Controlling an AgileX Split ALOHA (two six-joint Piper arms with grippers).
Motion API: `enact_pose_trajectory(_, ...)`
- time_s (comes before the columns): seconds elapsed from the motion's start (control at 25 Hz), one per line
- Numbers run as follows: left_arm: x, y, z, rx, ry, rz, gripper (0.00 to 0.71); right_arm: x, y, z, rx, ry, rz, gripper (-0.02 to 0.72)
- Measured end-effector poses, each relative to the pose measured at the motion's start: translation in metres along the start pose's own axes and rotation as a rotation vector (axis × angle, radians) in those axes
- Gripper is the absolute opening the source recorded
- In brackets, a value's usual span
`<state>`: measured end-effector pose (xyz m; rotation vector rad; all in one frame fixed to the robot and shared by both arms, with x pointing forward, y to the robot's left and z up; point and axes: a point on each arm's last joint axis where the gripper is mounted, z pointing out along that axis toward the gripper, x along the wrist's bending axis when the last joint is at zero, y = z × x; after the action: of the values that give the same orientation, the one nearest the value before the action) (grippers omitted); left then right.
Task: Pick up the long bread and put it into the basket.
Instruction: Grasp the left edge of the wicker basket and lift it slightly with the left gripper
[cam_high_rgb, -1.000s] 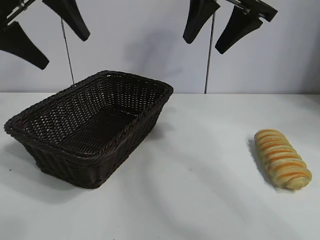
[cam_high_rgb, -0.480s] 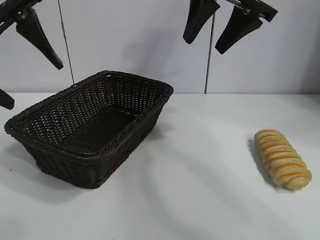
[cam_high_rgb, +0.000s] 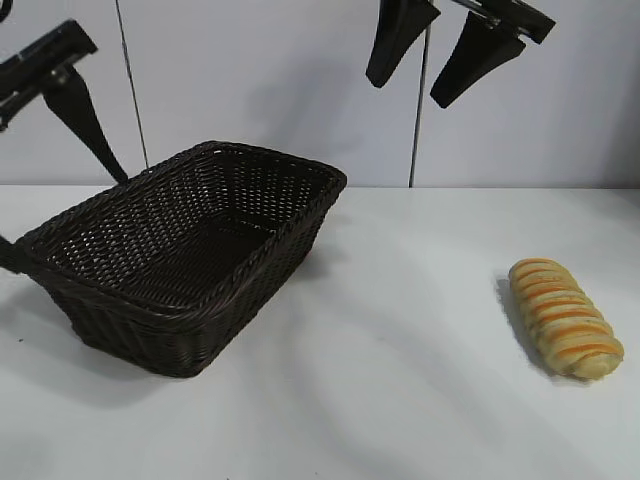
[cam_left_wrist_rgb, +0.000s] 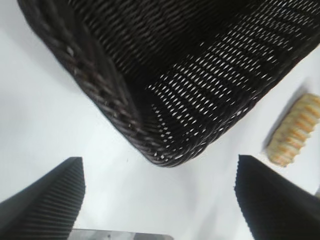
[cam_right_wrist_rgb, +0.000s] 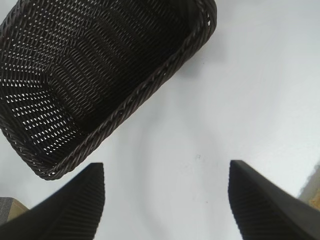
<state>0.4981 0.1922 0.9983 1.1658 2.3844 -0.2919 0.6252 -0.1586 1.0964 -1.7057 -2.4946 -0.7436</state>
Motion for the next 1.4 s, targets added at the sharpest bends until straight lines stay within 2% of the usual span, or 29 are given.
enact_pose_trajectory(0.2, -0.001, 0.005, 0.005, -0.042, -0.019, -0.056, 0.594, 0.000, 0.000, 0.000, 0.001, 0.000, 0.000, 0.507)
enact_pose_trajectory(0.44, 0.002, 0.012, 0.024, -0.050, 0.012, -0.081, 0.594, 0.000, 0.000, 0.000, 0.001, 0.000, 0.000, 0.507)
enact_pose_trajectory(0.8, 0.006, 0.026, 0.051, -0.123, 0.025, -0.063, 0.594, 0.000, 0.000, 0.000, 0.001, 0.000, 0.000, 0.507)
enact_pose_trajectory(1.12, 0.018, 0.029, 0.080, -0.094, 0.096, -0.084, 0.591, 0.000, 0.000, 0.000, 0.001, 0.000, 0.000, 0.507)
enact_pose_trajectory(1.2, 0.018, 0.029, 0.082, -0.092, 0.101, -0.085, 0.564, 0.000, 0.000, 0.000, 0.001, 0.000, 0.000, 0.507)
enact_pose_trajectory(1.4, 0.019, 0.029, 0.083, -0.089, 0.106, -0.085, 0.385, 0.000, 0.000, 0.000, 0.001, 0.000, 0.000, 0.507)
